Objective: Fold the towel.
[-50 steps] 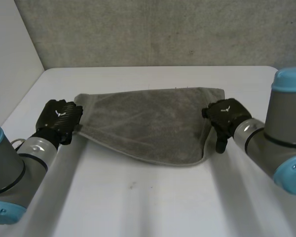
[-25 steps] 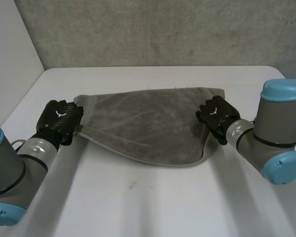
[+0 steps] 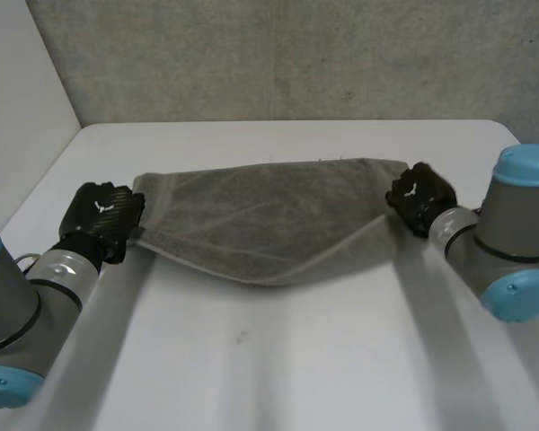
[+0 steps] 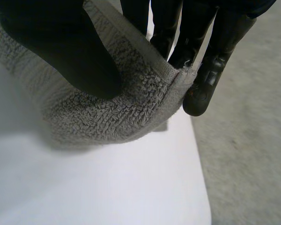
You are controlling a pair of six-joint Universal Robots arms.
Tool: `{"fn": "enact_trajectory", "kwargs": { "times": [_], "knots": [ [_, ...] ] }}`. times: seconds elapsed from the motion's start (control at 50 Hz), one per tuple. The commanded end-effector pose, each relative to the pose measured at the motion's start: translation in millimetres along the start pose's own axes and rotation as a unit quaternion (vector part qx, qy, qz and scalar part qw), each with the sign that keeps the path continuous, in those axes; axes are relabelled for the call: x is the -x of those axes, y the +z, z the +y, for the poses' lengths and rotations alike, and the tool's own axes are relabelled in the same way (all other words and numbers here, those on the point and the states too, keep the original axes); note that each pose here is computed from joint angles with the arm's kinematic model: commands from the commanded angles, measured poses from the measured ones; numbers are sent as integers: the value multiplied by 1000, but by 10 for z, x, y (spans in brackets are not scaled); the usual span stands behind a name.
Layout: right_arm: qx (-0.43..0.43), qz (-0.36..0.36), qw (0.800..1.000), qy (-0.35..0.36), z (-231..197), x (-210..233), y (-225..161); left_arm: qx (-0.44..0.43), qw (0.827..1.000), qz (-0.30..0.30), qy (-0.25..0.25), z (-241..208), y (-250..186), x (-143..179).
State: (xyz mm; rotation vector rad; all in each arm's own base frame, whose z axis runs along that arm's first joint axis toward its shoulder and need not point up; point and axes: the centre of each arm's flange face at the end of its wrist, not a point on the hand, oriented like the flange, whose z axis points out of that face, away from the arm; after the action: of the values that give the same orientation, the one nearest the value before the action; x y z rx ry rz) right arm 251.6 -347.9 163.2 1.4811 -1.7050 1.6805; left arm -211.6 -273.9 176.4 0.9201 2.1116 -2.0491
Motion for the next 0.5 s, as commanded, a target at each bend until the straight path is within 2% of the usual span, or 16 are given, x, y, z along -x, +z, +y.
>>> {"fn": "enact_trajectory", "kwargs": {
  "times": [0.02, 0.08, 0.12, 0.16, 0.24, 0.28, 0.4, 0.5],
  "knots": [
    [-9, 81, 986, 147, -211, -864, -457, -21, 1000, -17, 2, -472, -174, 244],
    [9, 78, 984, 157, -210, -989, -598, -20, 1000, -22, 1, -592, -236, 323],
    [47, 70, 982, 170, -205, -1232, -904, -8, 999, -31, 2, -803, -383, 499],
    [63, 61, 981, 176, -227, -1301, -1046, 6, 999, -32, -1, -882, -451, 576],
    [90, 29, 980, 176, -274, -1304, -1245, 41, 999, -17, -7, -995, -576, 638],
    [115, -7, 980, 163, -258, -1216, -1315, 75, 997, 11, -13, -1031, -656, 609],
    [142, -45, 978, 143, -147, -1023, -1260, 109, 993, 35, 1, -876, -546, 548],
    [169, -98, 970, 147, 69, -700, -979, 181, 978, 90, 50, -410, -282, 360]
  ]
}}
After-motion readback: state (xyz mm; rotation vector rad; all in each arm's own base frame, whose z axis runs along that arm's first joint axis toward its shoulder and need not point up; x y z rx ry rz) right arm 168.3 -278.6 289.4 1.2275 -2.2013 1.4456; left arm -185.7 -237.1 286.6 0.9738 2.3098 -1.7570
